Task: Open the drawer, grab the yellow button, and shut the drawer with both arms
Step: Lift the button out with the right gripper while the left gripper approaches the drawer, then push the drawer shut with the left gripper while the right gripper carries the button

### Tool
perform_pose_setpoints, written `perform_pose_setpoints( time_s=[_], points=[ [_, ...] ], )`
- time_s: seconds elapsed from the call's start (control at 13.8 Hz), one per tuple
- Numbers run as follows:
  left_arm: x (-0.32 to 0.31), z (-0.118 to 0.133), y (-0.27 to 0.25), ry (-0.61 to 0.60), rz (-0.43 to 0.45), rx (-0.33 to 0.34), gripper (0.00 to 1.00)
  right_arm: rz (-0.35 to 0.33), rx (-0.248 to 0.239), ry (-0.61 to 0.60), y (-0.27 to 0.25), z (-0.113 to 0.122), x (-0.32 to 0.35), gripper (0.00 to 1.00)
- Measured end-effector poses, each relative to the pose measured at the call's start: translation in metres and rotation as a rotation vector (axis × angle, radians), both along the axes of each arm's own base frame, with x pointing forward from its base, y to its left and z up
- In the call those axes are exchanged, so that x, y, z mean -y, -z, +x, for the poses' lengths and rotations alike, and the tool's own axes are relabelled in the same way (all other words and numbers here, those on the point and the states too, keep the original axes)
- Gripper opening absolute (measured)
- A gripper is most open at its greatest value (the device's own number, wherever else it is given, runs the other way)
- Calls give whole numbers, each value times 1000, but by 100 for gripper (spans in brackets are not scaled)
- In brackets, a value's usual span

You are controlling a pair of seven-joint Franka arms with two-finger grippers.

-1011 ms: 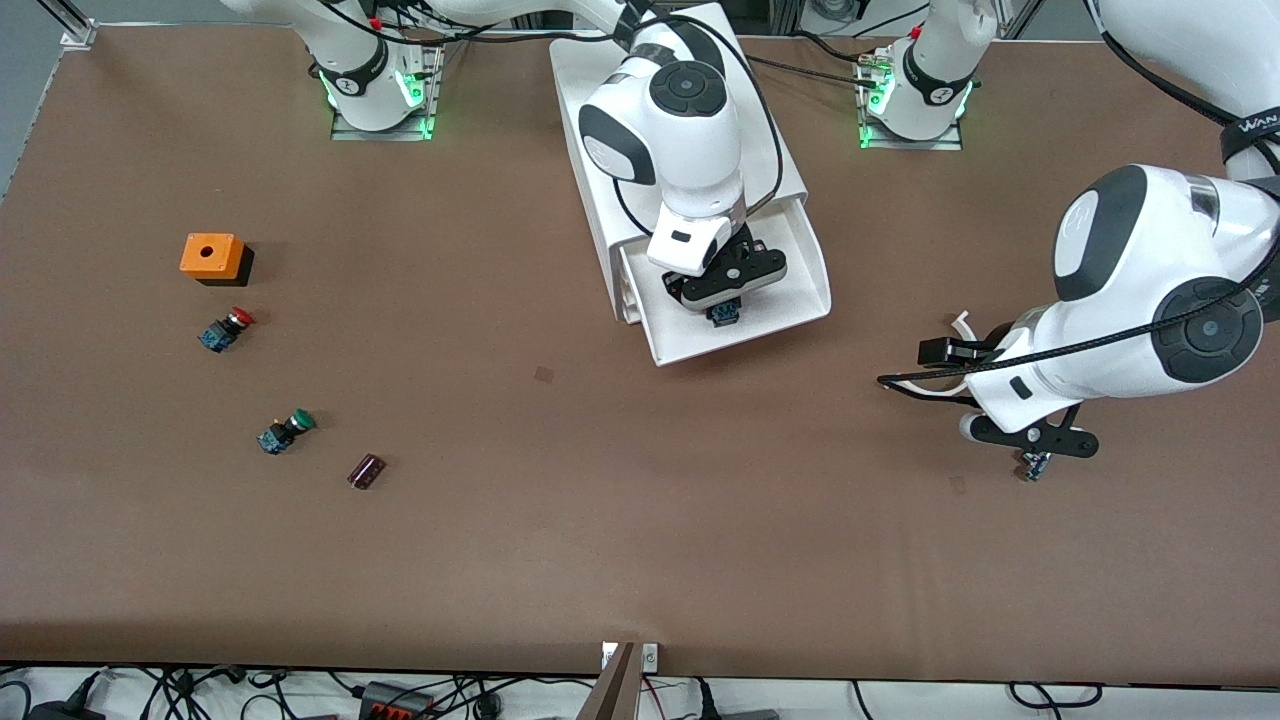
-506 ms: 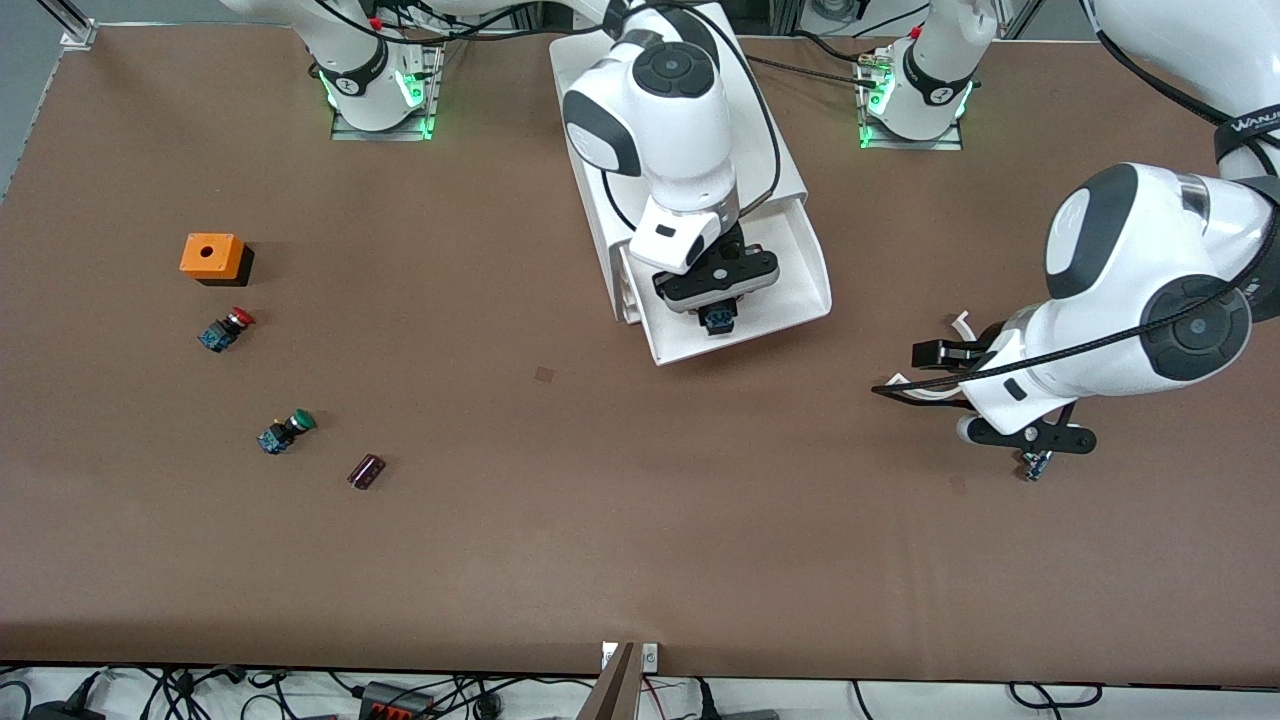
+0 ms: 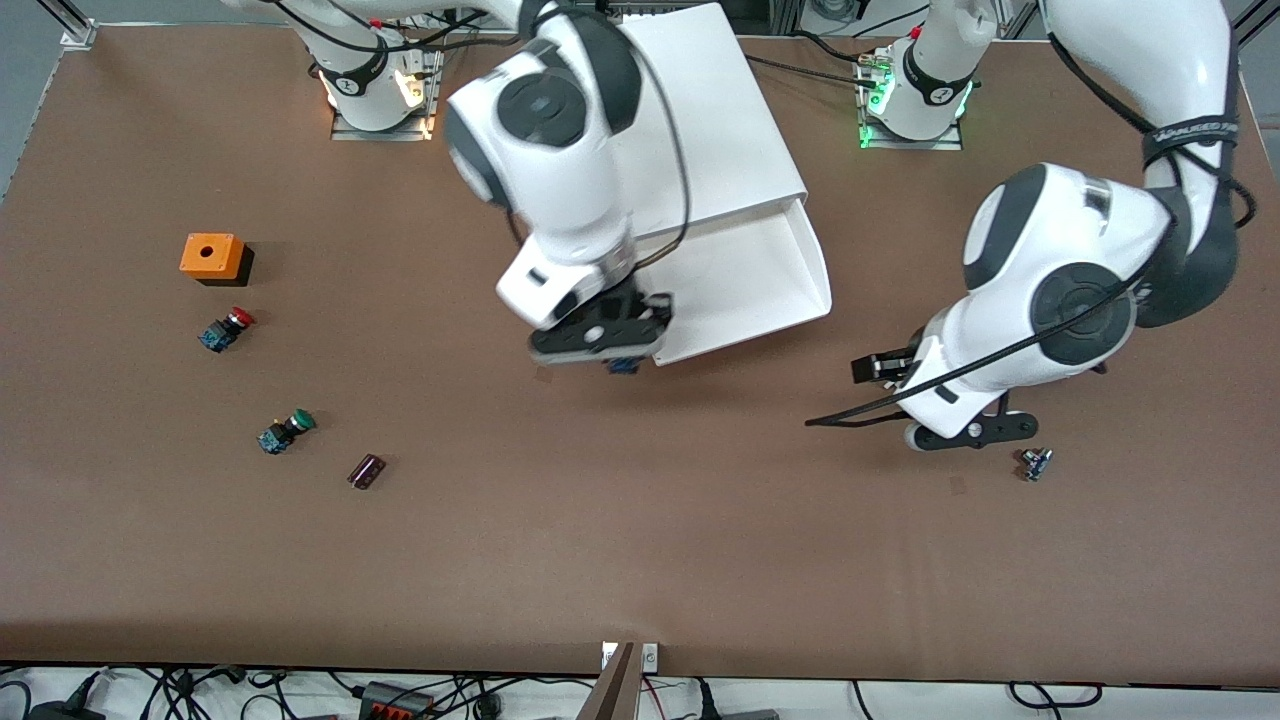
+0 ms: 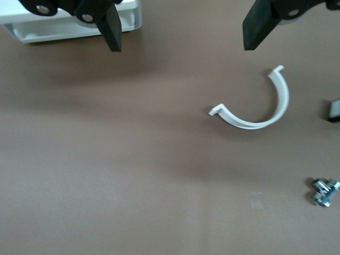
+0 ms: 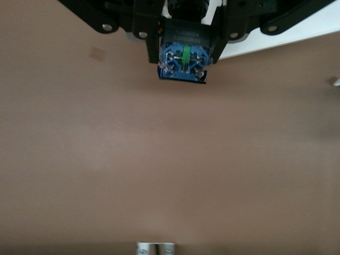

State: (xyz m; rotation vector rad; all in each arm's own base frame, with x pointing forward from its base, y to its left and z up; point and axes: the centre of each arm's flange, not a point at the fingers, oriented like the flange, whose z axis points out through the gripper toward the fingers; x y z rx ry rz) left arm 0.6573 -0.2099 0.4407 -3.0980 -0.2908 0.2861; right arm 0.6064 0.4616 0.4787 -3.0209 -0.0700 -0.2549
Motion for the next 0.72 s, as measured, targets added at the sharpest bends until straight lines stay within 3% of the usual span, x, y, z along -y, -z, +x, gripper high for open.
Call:
perform_pose_setpoints(
  time_s=[0.36, 0.72],
  points=[
    [66, -15, 40, -69, -31, 74, 100, -76, -125, 5, 42, 41, 80, 41],
    [104, -36, 74, -73, -34, 82, 100, -140, -248, -64, 103, 71, 173, 41]
  ],
)
